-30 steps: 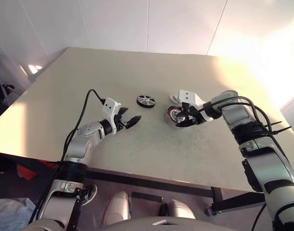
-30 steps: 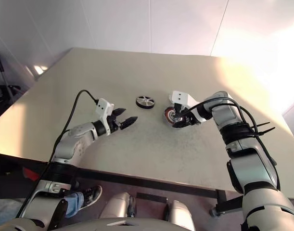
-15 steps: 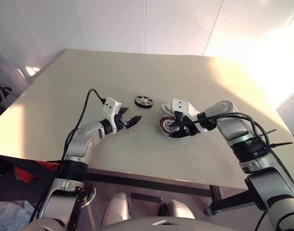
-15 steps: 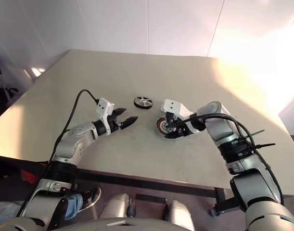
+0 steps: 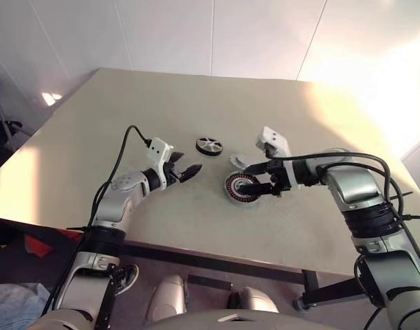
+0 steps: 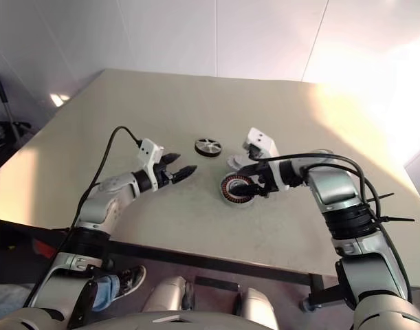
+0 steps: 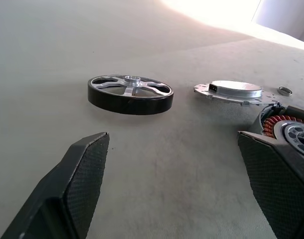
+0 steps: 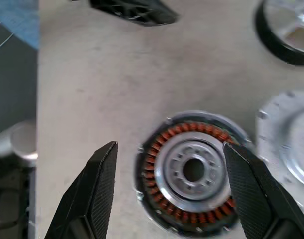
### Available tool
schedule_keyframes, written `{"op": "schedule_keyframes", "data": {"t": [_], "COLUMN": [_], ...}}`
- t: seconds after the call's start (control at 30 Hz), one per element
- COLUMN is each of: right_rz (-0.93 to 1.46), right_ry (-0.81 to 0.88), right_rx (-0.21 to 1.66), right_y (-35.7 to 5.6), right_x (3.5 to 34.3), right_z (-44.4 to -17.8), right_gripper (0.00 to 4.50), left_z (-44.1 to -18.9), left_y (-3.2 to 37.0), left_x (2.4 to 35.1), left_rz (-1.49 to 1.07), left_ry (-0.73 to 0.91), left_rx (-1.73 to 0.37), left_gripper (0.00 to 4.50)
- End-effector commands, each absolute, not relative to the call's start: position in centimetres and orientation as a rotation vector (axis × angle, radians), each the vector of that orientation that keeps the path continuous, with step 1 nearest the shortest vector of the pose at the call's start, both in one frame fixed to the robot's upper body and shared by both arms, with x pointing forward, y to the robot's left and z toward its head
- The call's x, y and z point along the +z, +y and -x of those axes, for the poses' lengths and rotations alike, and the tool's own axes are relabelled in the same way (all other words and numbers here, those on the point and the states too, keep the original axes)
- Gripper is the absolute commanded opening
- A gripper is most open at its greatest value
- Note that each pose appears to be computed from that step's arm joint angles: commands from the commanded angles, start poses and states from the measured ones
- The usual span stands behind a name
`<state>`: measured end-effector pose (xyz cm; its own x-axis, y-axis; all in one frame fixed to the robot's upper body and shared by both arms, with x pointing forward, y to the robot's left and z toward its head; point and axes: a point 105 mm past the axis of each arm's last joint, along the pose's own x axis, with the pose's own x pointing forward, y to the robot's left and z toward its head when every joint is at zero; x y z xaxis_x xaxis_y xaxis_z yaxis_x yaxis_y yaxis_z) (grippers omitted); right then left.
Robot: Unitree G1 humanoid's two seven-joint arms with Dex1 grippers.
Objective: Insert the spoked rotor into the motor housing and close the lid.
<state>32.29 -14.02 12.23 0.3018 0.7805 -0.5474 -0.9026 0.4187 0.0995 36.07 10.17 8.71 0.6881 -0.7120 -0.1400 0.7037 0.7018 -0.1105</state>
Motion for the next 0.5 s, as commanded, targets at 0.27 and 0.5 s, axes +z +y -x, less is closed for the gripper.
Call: {"op": "schedule_keyframes", "data": {"t": [0.27, 0.5], "right_rz": [0.305, 0.302], "right_ry": [0.544, 0.583], "right_rx": [0.703, 0.646], "right_y": [-23.9, -25.7], "right_x": [12.3, 10.6], "right_z": [-36.1, -36.1], "right_gripper": [3.79, 3.79], "left_z": [-36.6, -36.7], "left_y": [9.4, 9.4], "left_x": [10.2, 10.2], "left_rz": [0.006, 0.0], "left_ry": [0.128, 0.128], "left_rx": [-0.854, -0.86], "left_gripper": [4.36, 4.36]}}
